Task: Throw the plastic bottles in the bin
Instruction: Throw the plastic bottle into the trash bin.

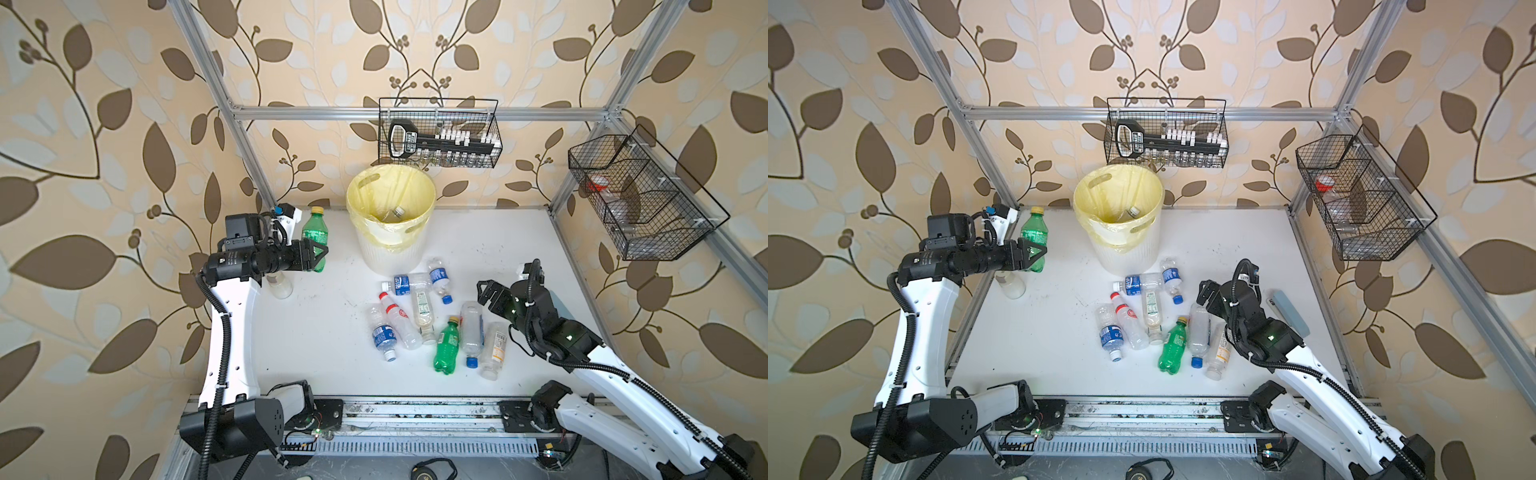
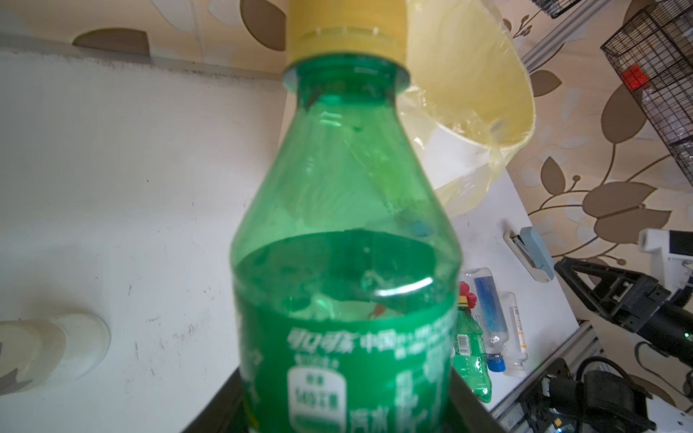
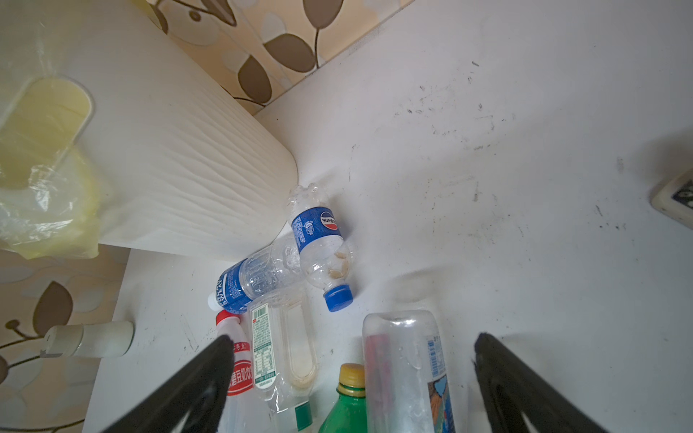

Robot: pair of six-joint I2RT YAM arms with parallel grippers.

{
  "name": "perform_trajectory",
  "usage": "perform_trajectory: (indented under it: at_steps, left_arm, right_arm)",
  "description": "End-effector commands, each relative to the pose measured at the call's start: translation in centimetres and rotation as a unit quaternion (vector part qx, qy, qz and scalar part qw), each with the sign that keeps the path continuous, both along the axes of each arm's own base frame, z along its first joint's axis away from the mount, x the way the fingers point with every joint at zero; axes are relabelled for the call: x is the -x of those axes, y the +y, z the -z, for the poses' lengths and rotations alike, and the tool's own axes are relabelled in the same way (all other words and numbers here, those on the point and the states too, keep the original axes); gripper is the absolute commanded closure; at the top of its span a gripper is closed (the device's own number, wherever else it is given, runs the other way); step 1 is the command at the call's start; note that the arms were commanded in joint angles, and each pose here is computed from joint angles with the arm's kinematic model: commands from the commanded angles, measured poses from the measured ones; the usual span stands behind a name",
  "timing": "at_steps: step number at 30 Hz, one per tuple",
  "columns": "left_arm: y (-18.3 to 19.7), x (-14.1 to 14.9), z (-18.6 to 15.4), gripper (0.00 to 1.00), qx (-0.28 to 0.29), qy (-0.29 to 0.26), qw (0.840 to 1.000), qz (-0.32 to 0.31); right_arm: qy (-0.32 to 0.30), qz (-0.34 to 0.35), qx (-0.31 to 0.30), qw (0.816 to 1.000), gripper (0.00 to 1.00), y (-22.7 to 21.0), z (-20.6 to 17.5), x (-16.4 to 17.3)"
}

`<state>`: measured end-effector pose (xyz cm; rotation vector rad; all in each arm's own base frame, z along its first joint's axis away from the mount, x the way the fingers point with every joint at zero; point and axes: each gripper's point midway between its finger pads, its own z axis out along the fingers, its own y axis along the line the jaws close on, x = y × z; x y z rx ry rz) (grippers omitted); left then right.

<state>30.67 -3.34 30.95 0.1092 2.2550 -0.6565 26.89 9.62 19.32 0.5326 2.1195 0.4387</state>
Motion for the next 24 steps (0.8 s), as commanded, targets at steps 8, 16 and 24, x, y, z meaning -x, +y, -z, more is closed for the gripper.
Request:
perform_trajectory:
  at_steps: [8, 16, 24]
  left_arm:
    - [-0.5, -2.3, -5.7, 0.43, 0.031, -0.067, 0.997, 0.005]
    - [-7.3, -10.9, -6.9, 0.39, 0.014, -0.020, 0.998, 0.063]
    - [-7.8, -14.6, -10.9, 0.01, -0.023, -0.055, 0.998, 0.030]
  right_arm:
    - [0.001, -0.010, -0.003, 1.000, 0.00, 0.3, 0.5, -0.1]
    - [0.001, -0.011, -0.018, 1.000, 0.00, 0.7, 0.7, -0.3]
    - [-0.005, 0.003, -0.008, 1.000, 0.00, -0.5, 0.0, 0.6]
